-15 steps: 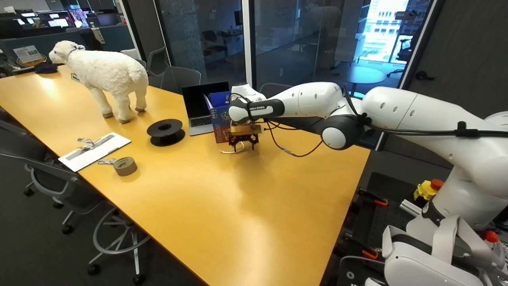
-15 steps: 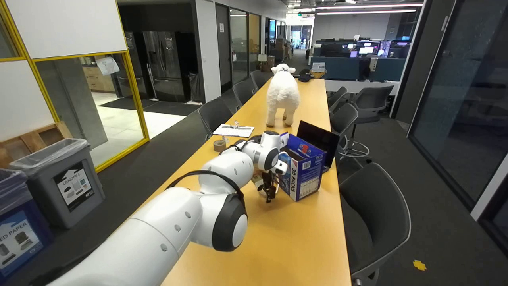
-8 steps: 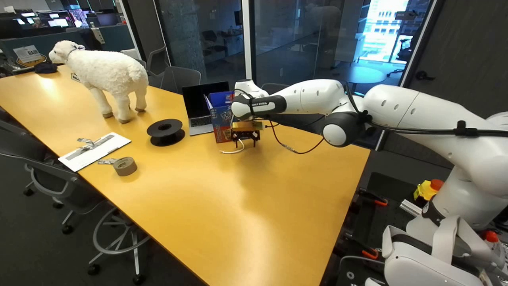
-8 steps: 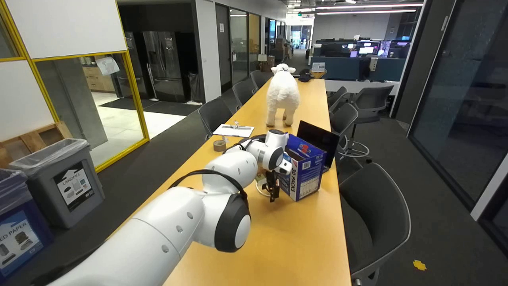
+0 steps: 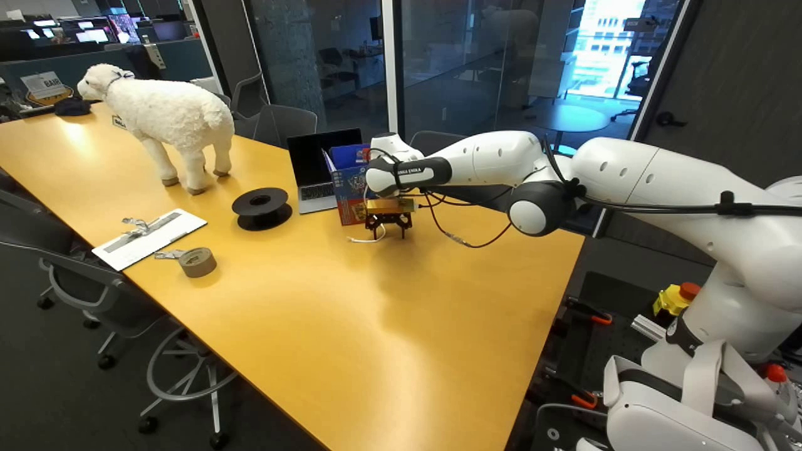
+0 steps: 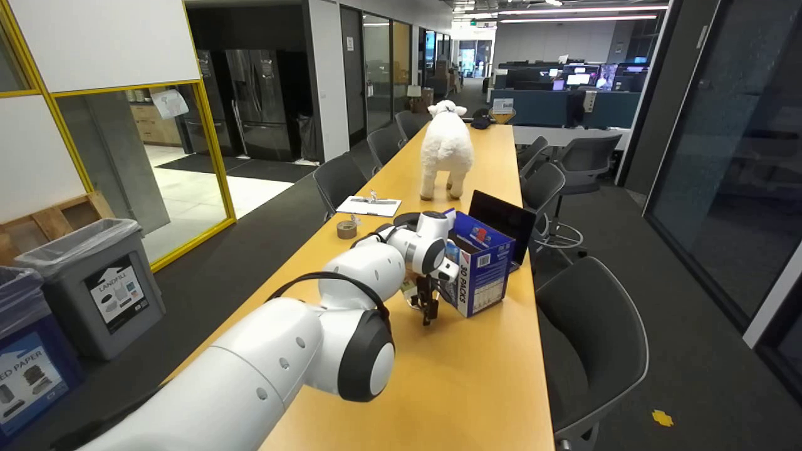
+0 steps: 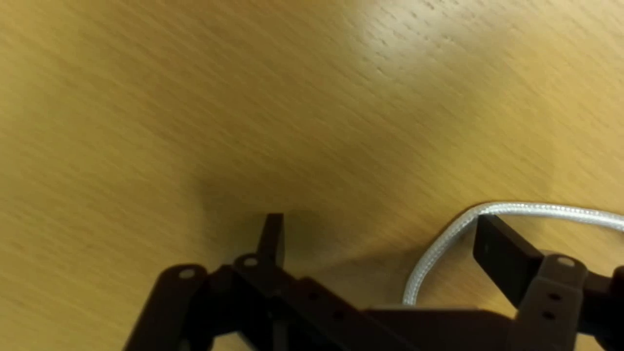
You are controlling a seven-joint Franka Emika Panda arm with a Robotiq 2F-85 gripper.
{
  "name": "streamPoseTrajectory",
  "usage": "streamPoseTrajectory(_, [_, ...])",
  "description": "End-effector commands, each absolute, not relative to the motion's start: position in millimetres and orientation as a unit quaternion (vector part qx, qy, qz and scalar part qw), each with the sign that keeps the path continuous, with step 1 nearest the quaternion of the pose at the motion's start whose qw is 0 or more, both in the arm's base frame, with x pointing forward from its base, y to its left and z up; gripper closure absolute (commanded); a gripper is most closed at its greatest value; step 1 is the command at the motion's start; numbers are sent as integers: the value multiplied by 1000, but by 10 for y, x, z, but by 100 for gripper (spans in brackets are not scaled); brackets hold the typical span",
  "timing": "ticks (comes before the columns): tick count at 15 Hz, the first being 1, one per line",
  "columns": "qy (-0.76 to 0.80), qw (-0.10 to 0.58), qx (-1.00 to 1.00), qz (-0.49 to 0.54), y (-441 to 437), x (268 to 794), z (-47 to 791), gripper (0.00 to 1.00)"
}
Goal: Put one rope in the box, the move the box to the right, the put the remaining ropes in the box
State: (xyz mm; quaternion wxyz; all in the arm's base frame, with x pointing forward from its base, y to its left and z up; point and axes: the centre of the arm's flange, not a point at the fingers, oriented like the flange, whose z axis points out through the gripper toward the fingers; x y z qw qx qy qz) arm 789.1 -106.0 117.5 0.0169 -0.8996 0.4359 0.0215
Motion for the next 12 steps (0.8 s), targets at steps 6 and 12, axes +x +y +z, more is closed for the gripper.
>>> streamPoseTrajectory(6, [437, 6, -899, 9, -1051, 8240, 1186, 49])
streamPoseTrajectory(12, [437, 1, -899, 6, -1063, 8240, 1213, 91])
